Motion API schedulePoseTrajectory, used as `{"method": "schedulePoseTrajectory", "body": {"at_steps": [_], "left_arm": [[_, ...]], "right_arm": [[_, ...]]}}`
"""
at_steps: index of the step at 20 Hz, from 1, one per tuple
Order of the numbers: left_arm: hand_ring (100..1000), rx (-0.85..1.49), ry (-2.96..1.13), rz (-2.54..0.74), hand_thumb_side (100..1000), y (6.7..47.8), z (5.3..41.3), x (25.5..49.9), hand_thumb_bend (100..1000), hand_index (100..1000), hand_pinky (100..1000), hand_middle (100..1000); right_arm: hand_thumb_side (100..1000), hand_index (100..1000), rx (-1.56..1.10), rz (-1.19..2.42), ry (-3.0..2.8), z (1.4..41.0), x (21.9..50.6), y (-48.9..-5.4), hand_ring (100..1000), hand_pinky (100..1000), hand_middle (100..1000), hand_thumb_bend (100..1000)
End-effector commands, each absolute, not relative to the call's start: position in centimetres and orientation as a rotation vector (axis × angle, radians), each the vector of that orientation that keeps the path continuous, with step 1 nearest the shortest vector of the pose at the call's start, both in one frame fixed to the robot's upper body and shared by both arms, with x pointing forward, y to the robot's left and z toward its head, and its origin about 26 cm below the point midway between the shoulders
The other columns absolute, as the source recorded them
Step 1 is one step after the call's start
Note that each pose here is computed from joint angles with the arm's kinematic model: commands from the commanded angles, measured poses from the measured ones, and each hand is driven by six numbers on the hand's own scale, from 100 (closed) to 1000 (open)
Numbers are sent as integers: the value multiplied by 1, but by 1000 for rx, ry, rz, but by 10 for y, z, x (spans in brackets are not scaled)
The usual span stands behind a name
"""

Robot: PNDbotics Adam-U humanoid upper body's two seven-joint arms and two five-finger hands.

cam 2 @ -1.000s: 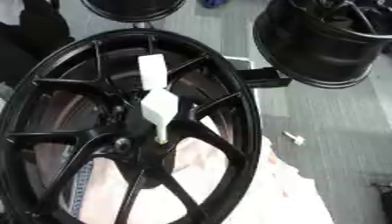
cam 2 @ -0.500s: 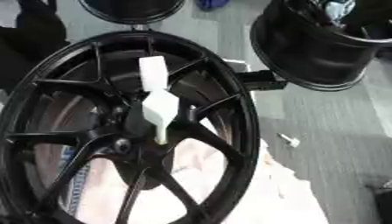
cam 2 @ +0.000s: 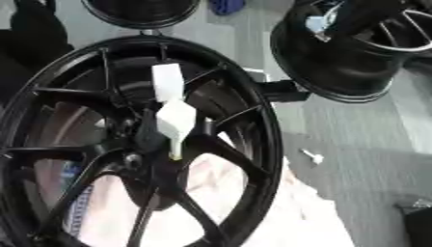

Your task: Pull the pin out of the wheel hub.

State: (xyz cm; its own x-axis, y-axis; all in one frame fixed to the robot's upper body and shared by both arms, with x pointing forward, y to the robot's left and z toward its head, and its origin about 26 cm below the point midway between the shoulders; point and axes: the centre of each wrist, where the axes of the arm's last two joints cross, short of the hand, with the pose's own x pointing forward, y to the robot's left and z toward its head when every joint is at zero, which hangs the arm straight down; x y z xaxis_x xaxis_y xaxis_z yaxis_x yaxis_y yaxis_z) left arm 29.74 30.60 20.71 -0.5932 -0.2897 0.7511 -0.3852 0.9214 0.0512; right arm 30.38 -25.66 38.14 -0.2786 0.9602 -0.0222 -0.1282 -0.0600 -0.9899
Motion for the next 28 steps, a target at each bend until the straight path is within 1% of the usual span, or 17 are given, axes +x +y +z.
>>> {"method": "schedulePoseTrajectory", "body": {"at_steps": [1, 3, 11, 14, 15, 19, 20, 23, 26, 28], "left_arm": [[530, 504, -2266, 109, 339, 309, 216, 294, 220, 714, 654, 546], [530, 509, -2266, 109, 338, 310, 216, 294, 221, 714, 654, 546], [533, 548, -2271, 149, 330, 315, 218, 293, 227, 714, 655, 548], [534, 572, -2273, 172, 326, 318, 220, 292, 229, 714, 656, 548], [534, 577, -2273, 176, 326, 319, 220, 292, 229, 714, 656, 548], [535, 592, -2272, 195, 324, 320, 220, 292, 233, 715, 656, 549], [535, 595, -2272, 198, 322, 321, 220, 292, 234, 715, 656, 549], [535, 601, -2272, 203, 321, 321, 220, 292, 234, 715, 657, 549], [536, 601, -2272, 202, 318, 321, 220, 292, 236, 715, 657, 549], [536, 600, -2272, 201, 318, 321, 220, 292, 236, 715, 657, 549]], "right_arm": [[419, 846, -951, 1510, -1202, 385, 316, -252, 857, 969, 796, 100], [465, 846, -922, 1536, -1195, 384, 325, -245, 859, 966, 798, 100], [533, 844, -836, 1624, -1201, 382, 348, -214, 859, 951, 798, 100], [594, 845, -790, 1656, -1216, 381, 355, -200, 857, 933, 794, 100], [597, 845, -774, 1665, -1221, 380, 357, -196, 857, 933, 794, 100], [665, 850, -713, 1707, -1240, 378, 361, -182, 858, 918, 794, 100], [700, 858, -697, 1716, -1245, 377, 362, -179, 860, 913, 796, 100], [726, 863, -654, 1750, -1255, 375, 363, -172, 860, 908, 797, 100], [715, 864, -623, 1771, -1278, 373, 362, -168, 856, 898, 791, 100], [731, 867, -604, 1780, -1293, 372, 362, -166, 856, 894, 790, 100]]}}
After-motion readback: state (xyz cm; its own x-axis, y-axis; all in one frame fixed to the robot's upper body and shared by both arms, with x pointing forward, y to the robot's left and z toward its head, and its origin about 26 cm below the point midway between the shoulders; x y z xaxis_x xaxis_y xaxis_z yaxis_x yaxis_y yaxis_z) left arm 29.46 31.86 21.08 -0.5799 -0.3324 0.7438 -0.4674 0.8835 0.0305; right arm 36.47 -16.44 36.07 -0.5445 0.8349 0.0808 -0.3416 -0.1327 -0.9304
